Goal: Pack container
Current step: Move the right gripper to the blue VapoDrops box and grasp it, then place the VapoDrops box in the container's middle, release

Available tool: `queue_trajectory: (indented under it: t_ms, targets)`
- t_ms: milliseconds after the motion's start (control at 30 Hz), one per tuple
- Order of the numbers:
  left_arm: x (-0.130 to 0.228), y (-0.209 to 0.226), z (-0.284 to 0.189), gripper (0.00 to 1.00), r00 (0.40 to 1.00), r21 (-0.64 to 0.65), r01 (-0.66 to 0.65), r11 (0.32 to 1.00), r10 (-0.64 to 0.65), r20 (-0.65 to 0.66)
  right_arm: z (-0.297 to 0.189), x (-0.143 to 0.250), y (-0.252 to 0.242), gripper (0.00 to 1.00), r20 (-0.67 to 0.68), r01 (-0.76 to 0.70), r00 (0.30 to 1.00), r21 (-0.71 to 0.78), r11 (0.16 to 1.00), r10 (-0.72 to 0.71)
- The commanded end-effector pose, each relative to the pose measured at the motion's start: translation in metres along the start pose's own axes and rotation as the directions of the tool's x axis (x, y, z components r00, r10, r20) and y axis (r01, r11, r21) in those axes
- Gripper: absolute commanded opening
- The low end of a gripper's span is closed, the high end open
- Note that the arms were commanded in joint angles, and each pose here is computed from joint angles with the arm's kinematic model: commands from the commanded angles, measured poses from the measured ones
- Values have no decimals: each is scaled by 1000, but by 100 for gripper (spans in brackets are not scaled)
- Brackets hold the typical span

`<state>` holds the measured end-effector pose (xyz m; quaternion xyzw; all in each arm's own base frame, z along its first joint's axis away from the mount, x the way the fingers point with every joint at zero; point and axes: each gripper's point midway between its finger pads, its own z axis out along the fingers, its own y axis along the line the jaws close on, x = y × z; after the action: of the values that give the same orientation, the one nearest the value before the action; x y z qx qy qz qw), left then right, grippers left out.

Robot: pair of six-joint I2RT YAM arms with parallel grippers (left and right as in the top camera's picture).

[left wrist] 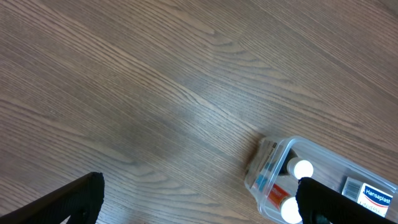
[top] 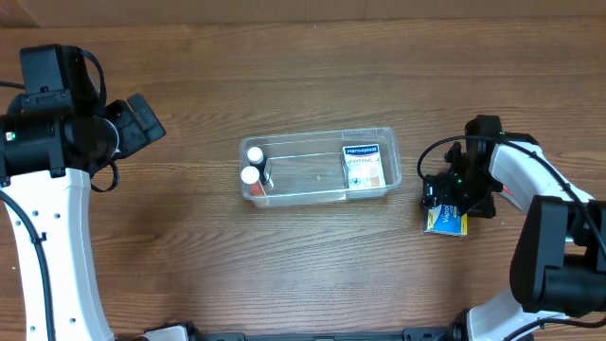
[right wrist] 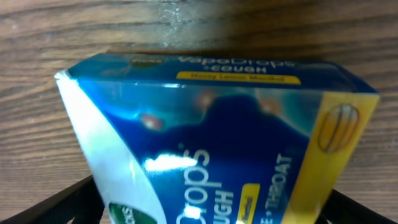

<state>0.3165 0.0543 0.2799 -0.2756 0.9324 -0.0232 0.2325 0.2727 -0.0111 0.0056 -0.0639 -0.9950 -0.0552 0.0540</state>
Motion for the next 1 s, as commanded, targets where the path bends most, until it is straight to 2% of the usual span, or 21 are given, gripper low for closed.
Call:
queue_trajectory:
  t_ms: [0,133,333,467,600,733,833,967]
  targets:
    - [-2,0,-3,100,1000,4,-25,1000,25,9,2,1,-1,79,-3,5,1000,6,1000,-5]
    - [-2,0,-3,100,1000,4,-25,1000,25,9,2,3,-1,75,-11,-6,1000,6,1000,6]
    - [-2,0,-3,100,1000,4,-25,1000,25,9,0,1,-1,76,-7,-11,1000,6,1000,11]
    - [-2,0,-3,100,1000,4,-25,1000,25,9,-24,-10,2,76,15,-41,999,5,999,41]
    - [-2,0,-3,100,1000,4,-25,1000,25,9,-79,-28,10,76,104,-44,994,-2,999,44]
    - [-2,0,-3,100,1000,4,-25,1000,25,9,-165,-43,31,72,291,-67,953,-51,996,79]
    - [-2,0,-3,100,1000,4,-25,1000,25,9,-220,-43,68,63,418,34,908,-114,993,17]
    - [-2,0,-3,100,1000,4,-25,1000,25,8,-254,-34,127,63,513,140,857,-155,978,-41]
